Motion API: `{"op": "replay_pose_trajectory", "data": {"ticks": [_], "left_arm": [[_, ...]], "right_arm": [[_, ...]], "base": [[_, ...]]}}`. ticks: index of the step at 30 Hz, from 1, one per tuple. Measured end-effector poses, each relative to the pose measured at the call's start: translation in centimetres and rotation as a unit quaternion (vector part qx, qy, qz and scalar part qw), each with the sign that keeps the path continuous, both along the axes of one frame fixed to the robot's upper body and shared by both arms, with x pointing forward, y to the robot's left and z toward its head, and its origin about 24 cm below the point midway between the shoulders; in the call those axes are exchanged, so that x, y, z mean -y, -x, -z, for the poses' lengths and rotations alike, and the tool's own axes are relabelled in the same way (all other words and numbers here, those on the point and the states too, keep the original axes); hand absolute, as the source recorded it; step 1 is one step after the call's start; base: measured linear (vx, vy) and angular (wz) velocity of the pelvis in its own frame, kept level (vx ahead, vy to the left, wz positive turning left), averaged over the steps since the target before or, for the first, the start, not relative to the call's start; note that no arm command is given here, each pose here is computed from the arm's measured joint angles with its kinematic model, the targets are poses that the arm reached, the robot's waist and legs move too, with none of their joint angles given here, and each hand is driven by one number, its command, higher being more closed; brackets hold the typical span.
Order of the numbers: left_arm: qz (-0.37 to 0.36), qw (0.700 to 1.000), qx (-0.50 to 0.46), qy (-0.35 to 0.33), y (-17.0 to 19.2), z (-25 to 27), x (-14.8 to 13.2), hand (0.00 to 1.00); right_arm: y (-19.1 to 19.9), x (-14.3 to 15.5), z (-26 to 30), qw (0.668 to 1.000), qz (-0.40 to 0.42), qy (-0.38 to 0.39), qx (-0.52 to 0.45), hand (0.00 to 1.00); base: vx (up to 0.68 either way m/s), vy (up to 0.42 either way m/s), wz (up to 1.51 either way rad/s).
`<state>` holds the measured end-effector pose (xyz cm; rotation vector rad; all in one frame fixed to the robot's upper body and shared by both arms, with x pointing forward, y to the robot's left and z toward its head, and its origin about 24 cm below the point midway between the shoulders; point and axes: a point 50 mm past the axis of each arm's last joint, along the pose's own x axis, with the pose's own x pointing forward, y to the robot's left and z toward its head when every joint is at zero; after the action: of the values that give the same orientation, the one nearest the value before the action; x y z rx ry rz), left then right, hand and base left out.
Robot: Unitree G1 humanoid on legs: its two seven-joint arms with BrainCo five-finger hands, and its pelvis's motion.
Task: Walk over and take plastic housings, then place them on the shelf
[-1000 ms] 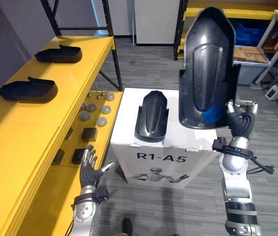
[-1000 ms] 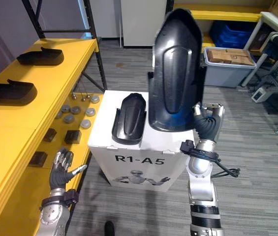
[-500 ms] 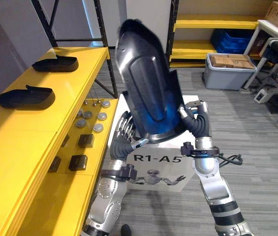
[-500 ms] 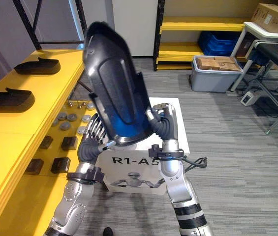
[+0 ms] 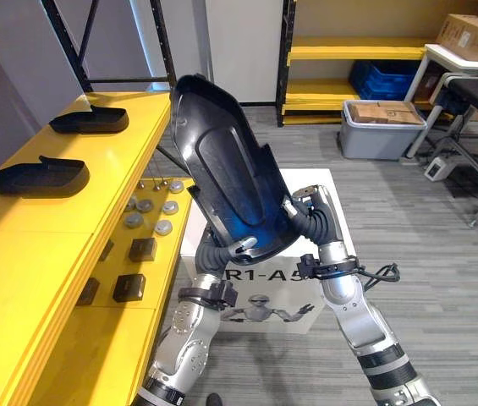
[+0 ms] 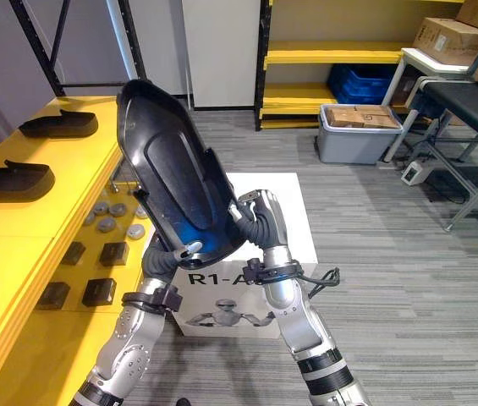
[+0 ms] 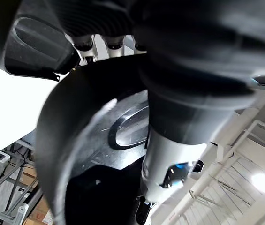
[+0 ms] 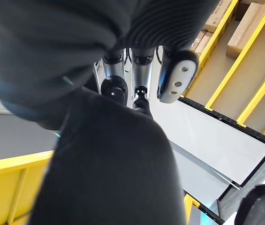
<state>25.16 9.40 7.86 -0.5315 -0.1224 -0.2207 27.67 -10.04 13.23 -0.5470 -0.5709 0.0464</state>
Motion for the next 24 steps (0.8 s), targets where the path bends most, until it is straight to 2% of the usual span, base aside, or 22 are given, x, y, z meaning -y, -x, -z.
{"op": "replay_pose_trajectory", "data": {"ticks": [1,2,12,18,24], "left_arm": [[-0.004,1.000,-0.003,-0.005,0.0,0.1,-0.2,1.00],[-0.006,1.000,-0.005,-0.009,-0.1,0.2,-0.4,1.00],[-0.045,0.998,-0.026,-0.024,-0.5,0.9,-1.6,1.00],[-0.050,0.995,0.005,-0.082,-0.5,0.4,-1.2,1.00],[-0.059,0.991,0.041,-0.110,-0.3,-0.6,-0.7,1.00]], "right_arm": [[0.1,-0.1,0.2,1.000,-0.006,0.011,-0.001,1.00],[0.1,-0.1,0.3,1.000,-0.008,0.017,-0.002,0.00],[1.6,-0.8,2.2,0.999,-0.041,0.017,-0.028,0.00],[2.1,0.9,2.7,0.993,-0.049,-0.072,-0.075,0.00],[2.7,4.1,0.2,0.986,-0.023,-0.162,-0.028,0.00]], "base": [[0.00,0.000,0.00],[0.00,0.000,0.00],[0.00,0.000,0.00],[0.00,0.002,0.01],[0.00,0.000,0.00]]}}
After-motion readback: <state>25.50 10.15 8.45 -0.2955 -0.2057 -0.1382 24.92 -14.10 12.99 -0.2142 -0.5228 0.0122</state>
